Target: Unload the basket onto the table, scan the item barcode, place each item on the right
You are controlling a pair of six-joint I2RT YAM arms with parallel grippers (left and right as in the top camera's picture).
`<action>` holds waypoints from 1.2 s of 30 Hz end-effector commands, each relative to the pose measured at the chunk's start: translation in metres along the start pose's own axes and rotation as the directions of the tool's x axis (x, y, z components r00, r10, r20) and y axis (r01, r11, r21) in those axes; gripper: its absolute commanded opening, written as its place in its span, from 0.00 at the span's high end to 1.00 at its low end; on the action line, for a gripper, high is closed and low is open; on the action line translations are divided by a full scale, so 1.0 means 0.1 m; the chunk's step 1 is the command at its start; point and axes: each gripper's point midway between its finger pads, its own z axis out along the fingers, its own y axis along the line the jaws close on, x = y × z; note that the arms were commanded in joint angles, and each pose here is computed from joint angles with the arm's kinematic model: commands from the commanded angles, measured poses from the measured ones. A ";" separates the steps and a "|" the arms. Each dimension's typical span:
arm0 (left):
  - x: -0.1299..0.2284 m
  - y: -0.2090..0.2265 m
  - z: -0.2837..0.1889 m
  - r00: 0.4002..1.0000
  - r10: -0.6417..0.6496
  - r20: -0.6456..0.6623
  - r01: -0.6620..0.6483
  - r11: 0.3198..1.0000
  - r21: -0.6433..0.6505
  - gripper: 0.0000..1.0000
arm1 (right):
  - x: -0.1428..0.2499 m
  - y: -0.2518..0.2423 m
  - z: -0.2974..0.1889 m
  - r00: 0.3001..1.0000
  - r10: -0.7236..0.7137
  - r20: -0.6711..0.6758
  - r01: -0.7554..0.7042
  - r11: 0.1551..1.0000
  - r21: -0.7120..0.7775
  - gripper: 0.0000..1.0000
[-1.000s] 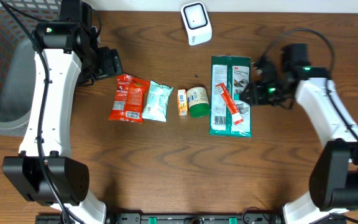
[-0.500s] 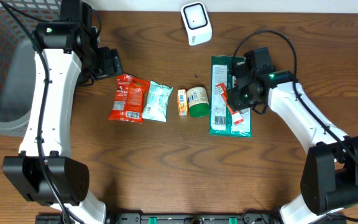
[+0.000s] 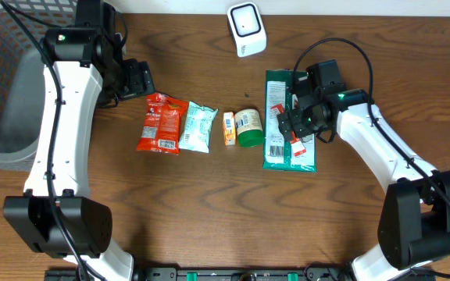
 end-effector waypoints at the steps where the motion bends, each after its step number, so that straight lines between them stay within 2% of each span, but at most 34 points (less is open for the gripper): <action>1: 0.00 0.04 0.01 1.000 -0.001 0.000 0.001 1.000 -0.021 0.12 | 0.00 0.02 0.06 0.992 0.128 0.000 -0.128 0.992 -0.006 0.01; 18: 0.00 0.04 0.01 1.000 -0.001 0.000 0.001 1.000 -0.021 0.12 | 0.02 0.01 0.02 0.981 0.192 -0.016 -0.192 0.981 -0.029 0.01; 30: 0.00 0.04 0.01 1.000 -0.001 0.000 0.001 1.000 -0.021 0.12 | 0.01 0.04 -0.56 0.971 0.207 -0.121 -0.209 0.978 -0.011 0.01; 36: 0.00 0.04 0.01 1.000 -0.001 0.000 0.001 1.000 -0.021 0.12 | -0.06 0.08 -0.79 0.970 0.207 -0.128 -0.212 0.977 -0.027 0.01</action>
